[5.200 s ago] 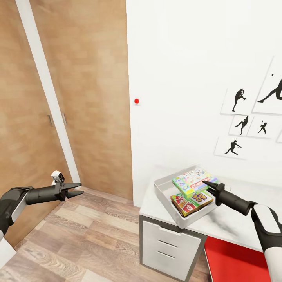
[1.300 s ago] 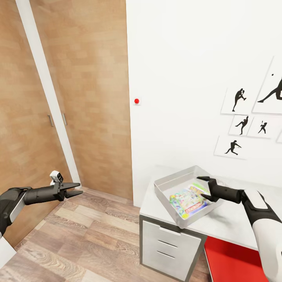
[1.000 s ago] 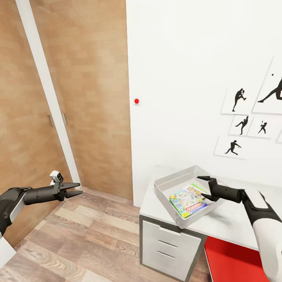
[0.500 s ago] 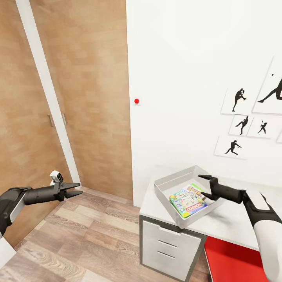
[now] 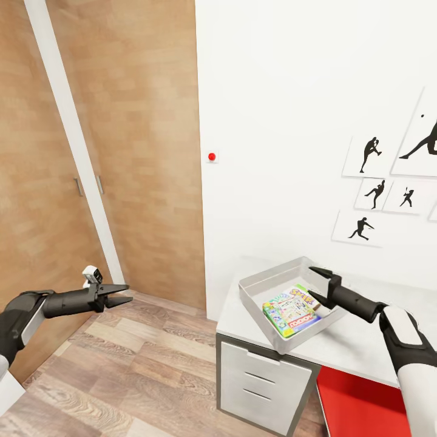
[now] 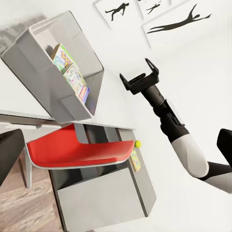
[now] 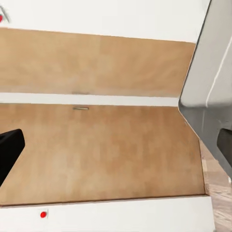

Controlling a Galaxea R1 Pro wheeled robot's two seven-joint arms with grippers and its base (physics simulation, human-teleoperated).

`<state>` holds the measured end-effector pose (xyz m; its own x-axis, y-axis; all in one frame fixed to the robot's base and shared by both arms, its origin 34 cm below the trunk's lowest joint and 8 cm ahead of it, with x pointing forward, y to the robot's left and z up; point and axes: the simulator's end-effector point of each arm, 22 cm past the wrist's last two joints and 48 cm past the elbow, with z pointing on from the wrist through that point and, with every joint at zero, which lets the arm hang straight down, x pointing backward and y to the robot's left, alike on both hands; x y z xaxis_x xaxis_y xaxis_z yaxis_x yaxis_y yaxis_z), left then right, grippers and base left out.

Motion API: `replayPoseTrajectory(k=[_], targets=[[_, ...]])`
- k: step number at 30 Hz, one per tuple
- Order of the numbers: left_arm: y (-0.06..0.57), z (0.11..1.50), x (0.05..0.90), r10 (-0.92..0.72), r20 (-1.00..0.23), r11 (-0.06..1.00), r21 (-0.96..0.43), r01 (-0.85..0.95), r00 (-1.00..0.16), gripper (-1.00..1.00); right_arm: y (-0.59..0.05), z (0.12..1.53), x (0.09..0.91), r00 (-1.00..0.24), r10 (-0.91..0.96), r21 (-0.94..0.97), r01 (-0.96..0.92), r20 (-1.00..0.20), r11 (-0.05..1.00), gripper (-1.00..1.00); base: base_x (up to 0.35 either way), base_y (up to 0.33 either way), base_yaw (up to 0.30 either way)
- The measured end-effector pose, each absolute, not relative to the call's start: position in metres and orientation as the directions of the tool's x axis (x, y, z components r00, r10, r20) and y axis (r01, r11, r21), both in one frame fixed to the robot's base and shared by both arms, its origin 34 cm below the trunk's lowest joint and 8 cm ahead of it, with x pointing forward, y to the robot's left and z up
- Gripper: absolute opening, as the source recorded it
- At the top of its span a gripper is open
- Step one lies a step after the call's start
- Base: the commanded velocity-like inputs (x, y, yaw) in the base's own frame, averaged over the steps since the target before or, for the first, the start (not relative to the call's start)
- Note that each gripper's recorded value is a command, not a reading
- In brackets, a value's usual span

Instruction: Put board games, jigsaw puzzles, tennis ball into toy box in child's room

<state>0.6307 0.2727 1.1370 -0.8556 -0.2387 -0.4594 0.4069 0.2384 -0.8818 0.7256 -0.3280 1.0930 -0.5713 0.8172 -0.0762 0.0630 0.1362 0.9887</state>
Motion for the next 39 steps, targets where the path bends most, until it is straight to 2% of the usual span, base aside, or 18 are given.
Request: replayPoseTrajectory(k=[3, 23, 39], targets=[[0.27, 1.137, 0.631, -0.237, -0.459, 0.232, -0.883, 0.408, -0.856, 1.0, -0.32, 1.084, 0.724, -0.577, 0.815, 0.989, 0.082, -0.054, 0.124, 1.0, 0.0, 0.0, 0.0], [0.267, 1.137, 0.63, -0.235, -0.457, 0.226, -0.884, 0.409, -0.858, 1.0, -0.335, 1.134, 0.737, -0.555, 0.816, 0.983, -0.012, -0.16, 0.185, 1.0, 0.0, 0.0, 0.0], [0.267, 1.137, 0.63, -0.235, -0.457, 0.225, -0.884, 0.409, -0.858, 1.0, -0.318, 1.138, 0.728, -0.572, 0.794, 0.975, -0.049, -0.205, 0.217, 1.0, 0.0, 0.0, 0.0]])
